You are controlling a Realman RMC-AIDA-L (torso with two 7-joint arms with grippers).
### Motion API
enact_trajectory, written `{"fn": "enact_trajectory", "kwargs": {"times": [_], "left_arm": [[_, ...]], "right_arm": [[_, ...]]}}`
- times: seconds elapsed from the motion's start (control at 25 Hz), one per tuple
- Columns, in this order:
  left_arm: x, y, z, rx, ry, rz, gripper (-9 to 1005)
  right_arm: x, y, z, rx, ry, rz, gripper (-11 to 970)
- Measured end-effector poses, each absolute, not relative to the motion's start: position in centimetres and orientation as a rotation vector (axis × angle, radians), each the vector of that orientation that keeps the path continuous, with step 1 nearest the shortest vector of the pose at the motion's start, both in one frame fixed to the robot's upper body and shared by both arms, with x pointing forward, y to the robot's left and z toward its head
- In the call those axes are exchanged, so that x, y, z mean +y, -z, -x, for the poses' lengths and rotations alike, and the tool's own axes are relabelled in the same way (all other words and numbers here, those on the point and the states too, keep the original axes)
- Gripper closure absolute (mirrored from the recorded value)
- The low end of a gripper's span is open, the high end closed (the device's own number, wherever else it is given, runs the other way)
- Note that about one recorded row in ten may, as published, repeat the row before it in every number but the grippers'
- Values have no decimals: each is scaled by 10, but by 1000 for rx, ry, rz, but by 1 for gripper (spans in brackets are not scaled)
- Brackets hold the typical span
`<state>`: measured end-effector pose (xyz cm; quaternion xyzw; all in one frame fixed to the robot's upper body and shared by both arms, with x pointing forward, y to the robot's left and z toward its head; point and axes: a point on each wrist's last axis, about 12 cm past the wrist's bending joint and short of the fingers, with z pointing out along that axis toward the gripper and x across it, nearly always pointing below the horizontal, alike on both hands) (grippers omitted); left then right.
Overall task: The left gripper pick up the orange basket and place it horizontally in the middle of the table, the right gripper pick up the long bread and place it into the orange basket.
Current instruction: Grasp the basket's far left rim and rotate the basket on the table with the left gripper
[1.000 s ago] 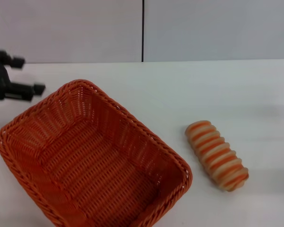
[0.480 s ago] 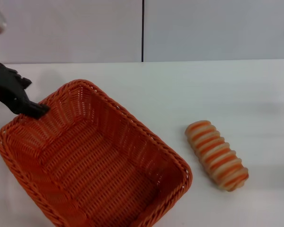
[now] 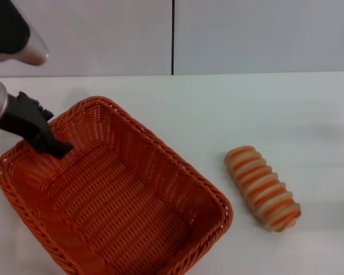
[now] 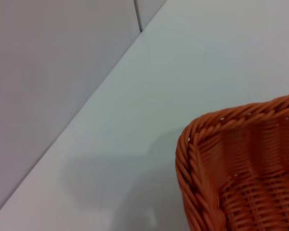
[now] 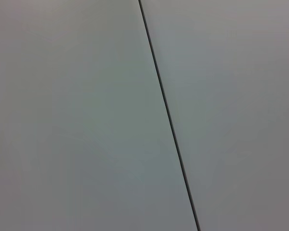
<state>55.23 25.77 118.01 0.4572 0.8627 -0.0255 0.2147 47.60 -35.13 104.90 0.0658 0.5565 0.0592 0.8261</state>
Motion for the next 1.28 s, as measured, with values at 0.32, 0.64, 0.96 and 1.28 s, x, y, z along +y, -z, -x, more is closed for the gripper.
{"fn": "enact_trajectory", "kwargs": {"times": [0.32,0.64,0.96,1.28], "left_arm": [[259,-1161,-549,2434,33,-1273,225],[259,-1152,-551,2452,25,-1323,231],[250,-1158,-551,2432,19,-1354,425],[237,-1171,-557,2470,43,-1254,703]], "right_arm": [[-350,-1048,-474,1185,-140,-139,359],[-350,-1045,-465,1181,-148,-155,362],[-352,-1047,-463,1165,-146,-153,366],[-359,-1058,-474,1128,-133,-112,370]]}}
